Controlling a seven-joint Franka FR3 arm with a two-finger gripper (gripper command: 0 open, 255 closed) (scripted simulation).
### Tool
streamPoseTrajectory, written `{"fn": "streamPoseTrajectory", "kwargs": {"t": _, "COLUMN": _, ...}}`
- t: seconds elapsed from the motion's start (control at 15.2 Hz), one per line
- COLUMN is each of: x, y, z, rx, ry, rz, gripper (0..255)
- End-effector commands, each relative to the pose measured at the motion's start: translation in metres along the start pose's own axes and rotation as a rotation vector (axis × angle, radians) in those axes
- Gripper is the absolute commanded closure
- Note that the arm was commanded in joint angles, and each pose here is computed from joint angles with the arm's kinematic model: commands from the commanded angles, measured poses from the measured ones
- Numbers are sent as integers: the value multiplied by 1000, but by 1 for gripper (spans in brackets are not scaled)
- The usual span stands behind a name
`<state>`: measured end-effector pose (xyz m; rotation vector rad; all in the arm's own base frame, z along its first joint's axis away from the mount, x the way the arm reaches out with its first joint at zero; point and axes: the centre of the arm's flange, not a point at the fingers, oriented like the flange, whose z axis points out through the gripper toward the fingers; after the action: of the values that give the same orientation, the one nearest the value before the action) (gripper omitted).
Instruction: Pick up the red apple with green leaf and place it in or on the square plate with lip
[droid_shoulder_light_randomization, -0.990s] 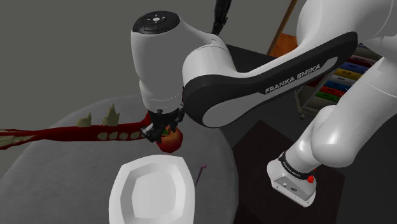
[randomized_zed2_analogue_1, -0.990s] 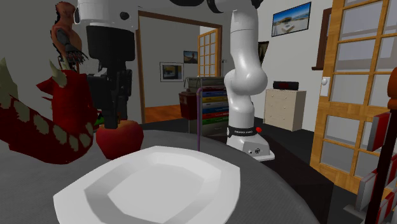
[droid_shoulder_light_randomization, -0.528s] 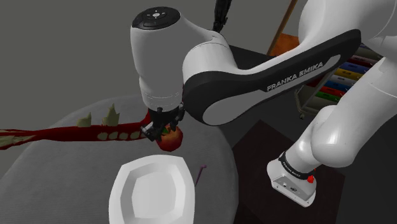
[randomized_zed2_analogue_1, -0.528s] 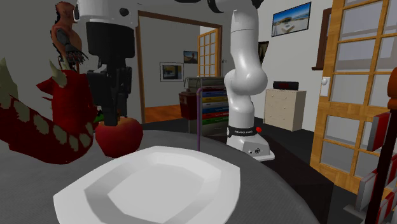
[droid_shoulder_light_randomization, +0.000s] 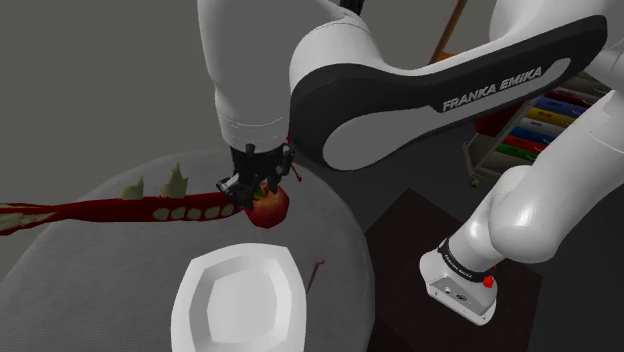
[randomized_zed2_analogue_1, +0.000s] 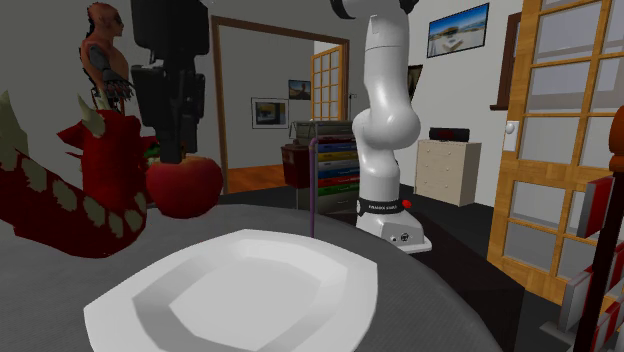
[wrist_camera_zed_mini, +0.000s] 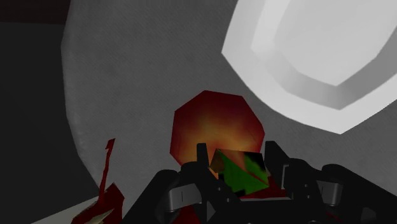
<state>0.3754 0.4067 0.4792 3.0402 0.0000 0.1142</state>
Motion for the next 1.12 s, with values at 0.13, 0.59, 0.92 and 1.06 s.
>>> {"fn": "streamPoseTrajectory", "kwargs": {"t": 0.13, "x": 1, "y": 1, "z": -22, "rx": 0, "ry": 0, "rz": 0, "gripper": 255}}
{"fn": "streamPoseTrajectory", "kwargs": {"t": 0.59, "x": -20, "y": -26, "z": -57, "rx": 0, "ry": 0, "rz": 0, "gripper": 255}}
{"fn": "streamPoseTrajectory", "kwargs": {"t": 0.92, "x": -57, "y": -75, "z": -81, "rx": 0, "ry": 0, "rz": 0, "gripper": 255}}
{"fn": "streamPoseTrajectory", "kwargs": {"t": 1.06, "x": -72, "y": -94, "z": -90, "rx": 0, "ry": 0, "rz": 0, "gripper": 255}}
